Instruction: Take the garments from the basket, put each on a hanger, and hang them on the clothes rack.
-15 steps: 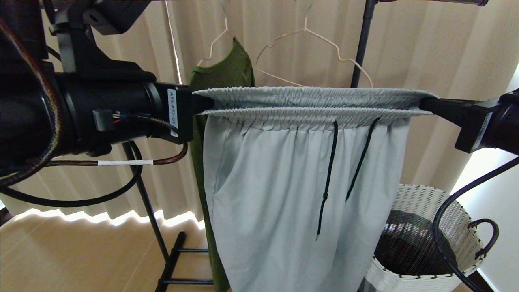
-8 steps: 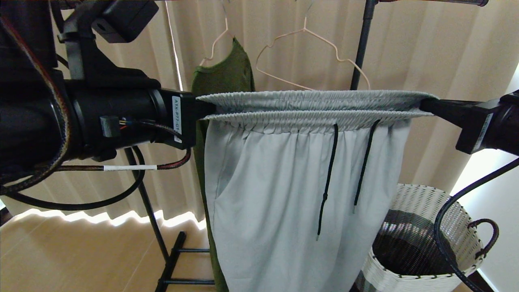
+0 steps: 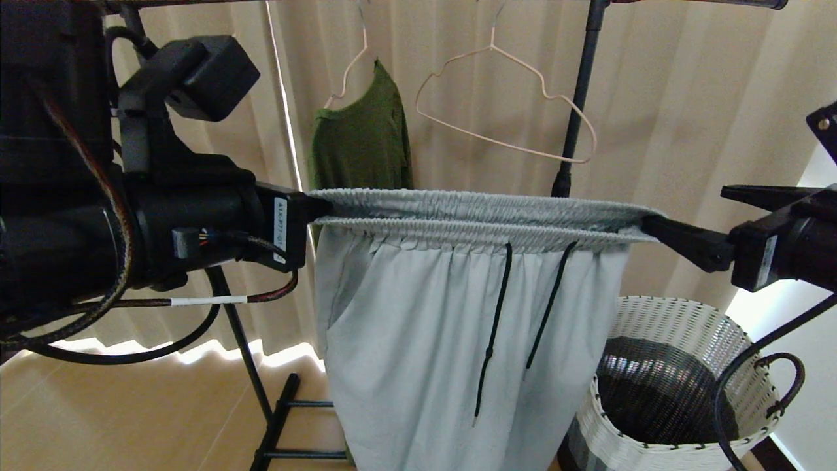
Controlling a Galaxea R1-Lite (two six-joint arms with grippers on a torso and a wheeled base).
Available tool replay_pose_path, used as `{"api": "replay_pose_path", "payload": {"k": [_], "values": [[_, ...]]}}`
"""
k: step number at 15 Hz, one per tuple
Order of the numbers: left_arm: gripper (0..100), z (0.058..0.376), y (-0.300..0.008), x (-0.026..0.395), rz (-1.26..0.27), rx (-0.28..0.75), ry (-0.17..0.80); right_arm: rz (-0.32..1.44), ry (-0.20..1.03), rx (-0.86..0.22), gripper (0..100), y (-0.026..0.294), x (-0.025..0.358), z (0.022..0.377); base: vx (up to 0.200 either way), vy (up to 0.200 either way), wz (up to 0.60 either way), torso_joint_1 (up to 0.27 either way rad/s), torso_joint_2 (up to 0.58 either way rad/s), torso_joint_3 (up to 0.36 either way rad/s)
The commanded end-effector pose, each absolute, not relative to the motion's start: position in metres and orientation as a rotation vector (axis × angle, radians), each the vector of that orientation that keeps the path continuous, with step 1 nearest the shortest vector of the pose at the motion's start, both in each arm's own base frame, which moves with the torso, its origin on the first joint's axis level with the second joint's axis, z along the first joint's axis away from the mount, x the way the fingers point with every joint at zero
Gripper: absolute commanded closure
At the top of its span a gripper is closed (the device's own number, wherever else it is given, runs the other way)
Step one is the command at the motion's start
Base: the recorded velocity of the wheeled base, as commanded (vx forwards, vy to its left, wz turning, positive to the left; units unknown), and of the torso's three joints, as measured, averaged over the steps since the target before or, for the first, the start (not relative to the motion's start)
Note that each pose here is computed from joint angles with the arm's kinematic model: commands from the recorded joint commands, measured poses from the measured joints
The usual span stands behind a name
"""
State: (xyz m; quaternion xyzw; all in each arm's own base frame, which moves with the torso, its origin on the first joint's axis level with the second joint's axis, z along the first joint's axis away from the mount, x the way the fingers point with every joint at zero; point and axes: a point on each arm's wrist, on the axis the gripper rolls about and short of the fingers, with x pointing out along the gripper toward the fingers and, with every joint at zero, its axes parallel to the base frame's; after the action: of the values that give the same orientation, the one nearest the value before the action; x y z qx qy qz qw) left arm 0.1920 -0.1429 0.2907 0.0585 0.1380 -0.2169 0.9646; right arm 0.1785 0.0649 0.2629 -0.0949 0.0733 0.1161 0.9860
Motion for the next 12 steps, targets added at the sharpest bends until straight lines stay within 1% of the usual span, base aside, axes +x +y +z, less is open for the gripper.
{"api": "replay_pose_path", "payload": {"k": [1,6,10,11,12], "values": [[100,0.287,-0.136,0.192,-0.412,0.119,0.288,0.217,0.131,-0.223,0,0.057,0.166,0.254,0.0,0.0,0.0,0.0,0.0,0.0],[100,0.284,-0.132,0.194,-0.386,0.122,0.298,0.211,0.031,-0.198,0,0.056,0.163,0.247,0.0,0.0,0.0,0.0,0.0,0.0],[100,0.285,-0.132,0.194,-0.385,0.121,0.293,0.235,0.037,-0.198,0,0.059,0.162,0.232,0.0,0.0,0.0,0.0,0.0,0.0],[100,0.286,-0.133,0.194,-0.388,0.119,0.287,0.242,0.011,-0.187,0,0.06,0.162,0.232,0.0,0.0,0.0,0.0,0.0,0.0],[100,0.288,-0.135,0.196,-0.388,0.105,0.26,0.277,-0.037,-0.174,0,0.061,0.162,0.234,0.0,0.0,0.0,0.0,0.0,0.0]]}}
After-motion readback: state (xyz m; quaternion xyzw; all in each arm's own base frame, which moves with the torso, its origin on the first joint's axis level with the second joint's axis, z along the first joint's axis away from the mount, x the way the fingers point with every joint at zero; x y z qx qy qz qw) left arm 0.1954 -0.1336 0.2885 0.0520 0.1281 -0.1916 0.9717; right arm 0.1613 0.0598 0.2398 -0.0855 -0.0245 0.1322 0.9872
